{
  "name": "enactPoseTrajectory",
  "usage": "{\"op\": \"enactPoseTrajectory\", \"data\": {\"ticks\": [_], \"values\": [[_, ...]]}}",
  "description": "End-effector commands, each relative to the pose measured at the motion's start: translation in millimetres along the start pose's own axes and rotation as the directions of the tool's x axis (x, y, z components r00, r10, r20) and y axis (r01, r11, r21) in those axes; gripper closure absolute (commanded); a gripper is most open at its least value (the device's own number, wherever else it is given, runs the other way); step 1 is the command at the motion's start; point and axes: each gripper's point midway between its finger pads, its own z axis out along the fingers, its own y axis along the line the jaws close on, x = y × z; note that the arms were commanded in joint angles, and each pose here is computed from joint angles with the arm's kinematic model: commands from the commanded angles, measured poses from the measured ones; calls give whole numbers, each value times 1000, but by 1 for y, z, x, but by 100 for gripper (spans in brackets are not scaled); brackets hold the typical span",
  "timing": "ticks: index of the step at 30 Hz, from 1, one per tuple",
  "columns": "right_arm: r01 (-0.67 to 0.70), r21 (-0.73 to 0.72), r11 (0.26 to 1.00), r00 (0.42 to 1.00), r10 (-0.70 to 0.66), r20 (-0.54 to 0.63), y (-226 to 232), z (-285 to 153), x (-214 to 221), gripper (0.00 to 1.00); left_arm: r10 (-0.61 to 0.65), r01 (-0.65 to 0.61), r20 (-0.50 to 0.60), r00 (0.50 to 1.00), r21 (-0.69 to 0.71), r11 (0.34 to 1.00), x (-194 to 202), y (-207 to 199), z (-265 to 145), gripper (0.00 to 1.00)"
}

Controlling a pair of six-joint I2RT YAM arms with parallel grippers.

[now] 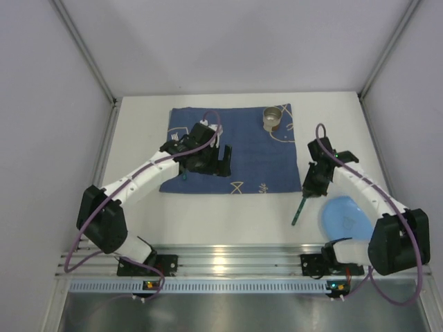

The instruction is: Set the dinner table for one person

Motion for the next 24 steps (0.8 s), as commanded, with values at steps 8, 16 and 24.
{"op": "enactPoseTrajectory", "data": {"ticks": [8,16,24], "values": [[398,-63,915,879,-361,313,139,-73,-119,100,65,-63,76,995,-21,998,-35,-7,-24,2],[432,16,902,875,-423,234,187,-33,-138,100,98,-87,85,992,-125,988,-37,13,-39,1],[451,44,892,878,-452,158,195,18,-137,100,82,-68,89,993,-151,986,-27,26,-40,1]]}}
